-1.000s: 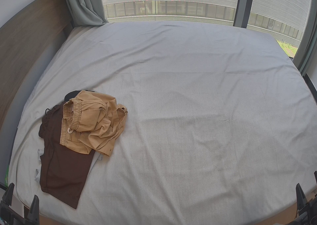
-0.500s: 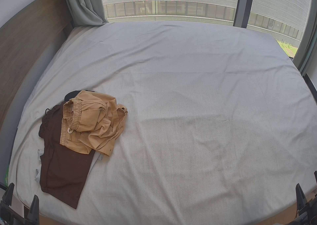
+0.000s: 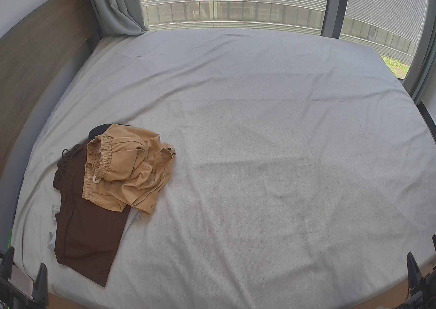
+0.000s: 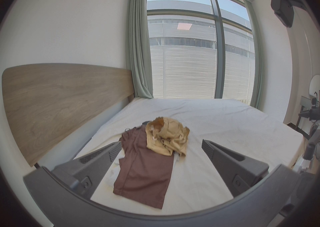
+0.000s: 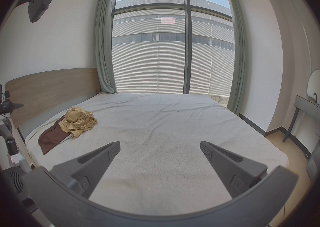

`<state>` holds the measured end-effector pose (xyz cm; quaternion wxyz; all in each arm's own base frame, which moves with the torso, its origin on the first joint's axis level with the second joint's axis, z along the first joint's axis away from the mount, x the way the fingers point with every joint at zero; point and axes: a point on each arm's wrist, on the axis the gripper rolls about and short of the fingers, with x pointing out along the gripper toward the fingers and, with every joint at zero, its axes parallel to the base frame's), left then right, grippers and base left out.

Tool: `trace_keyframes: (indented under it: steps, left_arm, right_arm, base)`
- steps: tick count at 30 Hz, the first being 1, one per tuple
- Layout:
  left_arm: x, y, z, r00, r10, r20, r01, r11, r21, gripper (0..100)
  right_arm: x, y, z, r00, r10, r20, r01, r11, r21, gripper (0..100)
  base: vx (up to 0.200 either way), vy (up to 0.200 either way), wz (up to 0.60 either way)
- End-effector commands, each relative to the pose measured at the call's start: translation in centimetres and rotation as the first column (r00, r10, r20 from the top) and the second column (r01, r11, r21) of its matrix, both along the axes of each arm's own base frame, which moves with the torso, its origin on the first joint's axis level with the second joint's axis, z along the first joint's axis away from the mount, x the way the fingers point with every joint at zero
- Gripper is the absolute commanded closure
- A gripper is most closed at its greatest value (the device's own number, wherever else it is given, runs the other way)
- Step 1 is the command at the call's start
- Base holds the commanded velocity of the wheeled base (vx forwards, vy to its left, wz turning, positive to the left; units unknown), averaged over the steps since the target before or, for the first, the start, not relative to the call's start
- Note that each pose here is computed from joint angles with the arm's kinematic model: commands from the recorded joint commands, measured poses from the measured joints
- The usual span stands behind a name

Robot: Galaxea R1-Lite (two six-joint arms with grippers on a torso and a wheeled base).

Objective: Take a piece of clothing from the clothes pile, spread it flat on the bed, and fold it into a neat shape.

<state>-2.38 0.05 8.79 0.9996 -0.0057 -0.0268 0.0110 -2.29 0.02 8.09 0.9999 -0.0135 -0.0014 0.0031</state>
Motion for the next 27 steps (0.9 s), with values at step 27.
trace_keyframes:
  steps: [27]
  left_arm:
    - [2.6, -0.1, 5.0, 0.977, -0.179, -0.119, 0.159, 0.974, -0.162, 0]
  right_arm:
    - [0.0, 0.0, -0.5, 1.0, -0.002, 0.0, 0.002, 1.0, -0.001, 0]
  base:
    - [0.0, 0.0, 0.0]
